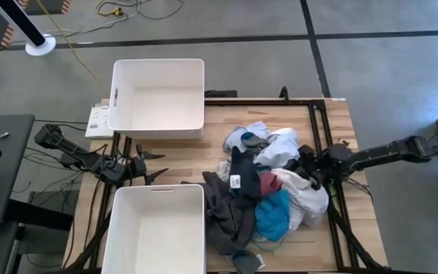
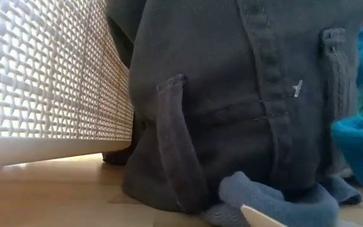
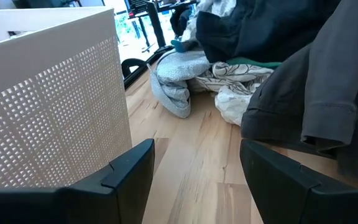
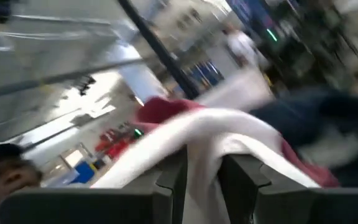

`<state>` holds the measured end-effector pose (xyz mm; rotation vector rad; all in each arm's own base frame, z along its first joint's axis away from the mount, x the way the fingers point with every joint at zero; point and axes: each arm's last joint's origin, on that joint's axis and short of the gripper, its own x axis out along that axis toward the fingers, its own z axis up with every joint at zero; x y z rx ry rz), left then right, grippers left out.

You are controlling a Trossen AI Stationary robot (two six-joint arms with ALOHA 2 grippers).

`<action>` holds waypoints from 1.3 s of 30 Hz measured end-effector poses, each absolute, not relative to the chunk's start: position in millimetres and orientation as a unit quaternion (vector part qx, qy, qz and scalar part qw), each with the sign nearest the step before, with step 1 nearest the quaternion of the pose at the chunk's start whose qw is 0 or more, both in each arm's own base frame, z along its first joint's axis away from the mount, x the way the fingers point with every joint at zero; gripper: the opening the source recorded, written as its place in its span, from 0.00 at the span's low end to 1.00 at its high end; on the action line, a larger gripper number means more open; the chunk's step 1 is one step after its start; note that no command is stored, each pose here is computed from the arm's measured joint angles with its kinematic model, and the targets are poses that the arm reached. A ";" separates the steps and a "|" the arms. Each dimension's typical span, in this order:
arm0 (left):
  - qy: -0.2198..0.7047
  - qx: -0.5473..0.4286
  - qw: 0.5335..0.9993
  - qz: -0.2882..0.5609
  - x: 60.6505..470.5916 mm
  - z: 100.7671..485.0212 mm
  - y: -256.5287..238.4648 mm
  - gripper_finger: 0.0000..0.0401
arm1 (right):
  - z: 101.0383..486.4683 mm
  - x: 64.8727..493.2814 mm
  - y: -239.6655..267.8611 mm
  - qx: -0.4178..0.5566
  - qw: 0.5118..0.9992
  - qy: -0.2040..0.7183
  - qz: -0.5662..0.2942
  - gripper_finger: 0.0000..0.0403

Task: Sort clothes
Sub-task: Put the dark blue shorts into the top white laundry bin

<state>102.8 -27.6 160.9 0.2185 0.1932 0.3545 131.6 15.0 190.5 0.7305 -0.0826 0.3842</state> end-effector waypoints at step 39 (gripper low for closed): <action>0.096 0.108 0.974 0.176 102.8 160.8 -27.6 0.58 | 289.2 132.5 1.0 0.331 0.919 0.180 0.118 0.27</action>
